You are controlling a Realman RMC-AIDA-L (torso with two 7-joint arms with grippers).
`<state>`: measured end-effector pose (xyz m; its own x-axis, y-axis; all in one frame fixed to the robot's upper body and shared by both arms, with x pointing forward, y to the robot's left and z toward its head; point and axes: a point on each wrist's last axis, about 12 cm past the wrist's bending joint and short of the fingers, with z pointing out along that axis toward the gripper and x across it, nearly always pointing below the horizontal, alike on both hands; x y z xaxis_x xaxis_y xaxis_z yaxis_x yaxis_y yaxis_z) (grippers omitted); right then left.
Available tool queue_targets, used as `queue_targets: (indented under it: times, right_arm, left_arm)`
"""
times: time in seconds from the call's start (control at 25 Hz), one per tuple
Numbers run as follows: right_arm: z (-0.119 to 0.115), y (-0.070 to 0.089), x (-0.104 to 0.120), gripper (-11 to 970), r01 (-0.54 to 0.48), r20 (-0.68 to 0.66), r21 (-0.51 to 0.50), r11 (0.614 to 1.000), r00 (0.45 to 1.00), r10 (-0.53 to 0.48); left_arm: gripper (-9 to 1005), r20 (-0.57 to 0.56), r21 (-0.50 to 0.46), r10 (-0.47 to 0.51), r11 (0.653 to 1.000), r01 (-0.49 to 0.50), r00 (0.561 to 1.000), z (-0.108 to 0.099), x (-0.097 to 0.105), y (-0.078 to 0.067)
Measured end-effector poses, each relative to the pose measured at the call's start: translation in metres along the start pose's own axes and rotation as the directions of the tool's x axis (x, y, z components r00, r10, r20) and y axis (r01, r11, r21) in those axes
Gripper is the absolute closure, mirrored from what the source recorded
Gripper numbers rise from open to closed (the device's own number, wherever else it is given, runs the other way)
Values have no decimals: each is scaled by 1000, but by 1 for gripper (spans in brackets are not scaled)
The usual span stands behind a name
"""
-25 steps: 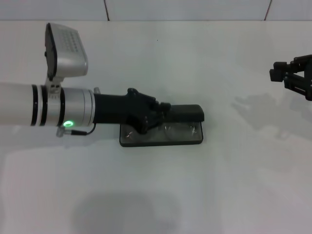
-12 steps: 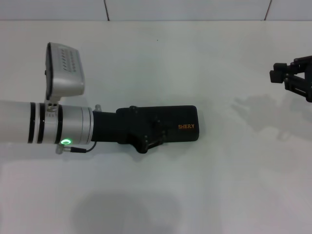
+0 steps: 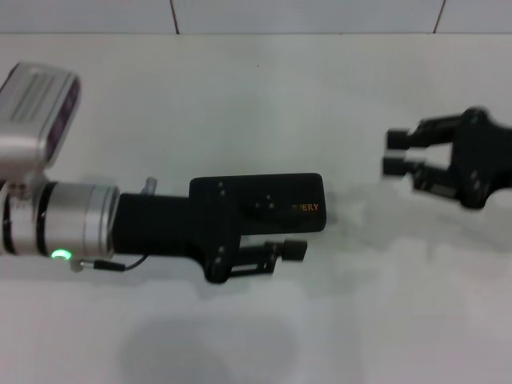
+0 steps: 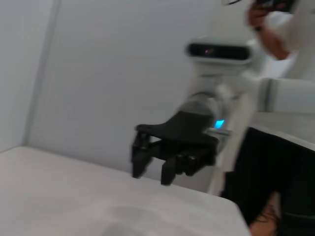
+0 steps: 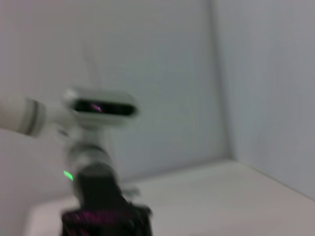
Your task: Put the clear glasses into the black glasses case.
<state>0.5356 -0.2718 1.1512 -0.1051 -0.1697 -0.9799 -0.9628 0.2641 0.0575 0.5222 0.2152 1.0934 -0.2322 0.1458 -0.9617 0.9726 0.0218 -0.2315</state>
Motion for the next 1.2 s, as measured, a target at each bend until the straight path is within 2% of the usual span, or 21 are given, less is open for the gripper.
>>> queue_targets:
  times: [0.04, 0.12, 0.2, 0.32, 0.64, 0.72, 0.88, 1.2]
  right_arm:
    - [8, 3, 4, 821, -4, 23, -59, 998, 1000, 5]
    - [16, 5, 9, 821, -14, 30, -104, 994, 999, 18]
    - [23, 9, 17, 657, -23, 20, -139, 990, 999, 26]
    - [30, 15, 25, 536, -23, 3, -176, 984, 1000, 24]
    - [34, 19, 27, 220, -33, -10, -213, 977, 999, 32]
    - [35, 21, 27, 179, -33, -8, -224, 974, 999, 32]
    - [37, 22, 24, 98, -27, 8, -234, 972, 1000, 29]
    - [38, 21, 22, 98, -13, 26, -229, 973, 999, 20]
  left_arm:
    - [735, 5, 11, 13, 1000, -13, 1000, -2, 3, -4]
    - [650, 8, 19, 19, 1000, -19, 1000, -5, 6, -8]
    - [572, 11, 11, -33, 999, 33, 999, -15, 7, -10]
    - [465, 82, 7, -55, 998, 55, 995, -37, 1, -15]
    - [225, 98, -8, -40, 999, 41, 994, -55, -4, -20]
    - [169, 99, -13, -34, 999, 36, 994, -56, -4, -21]
    - [138, 97, -15, -23, 1000, 24, 995, -56, -2, -21]
    - [130, 99, -19, -15, 1000, 17, 995, -55, -1, -22]
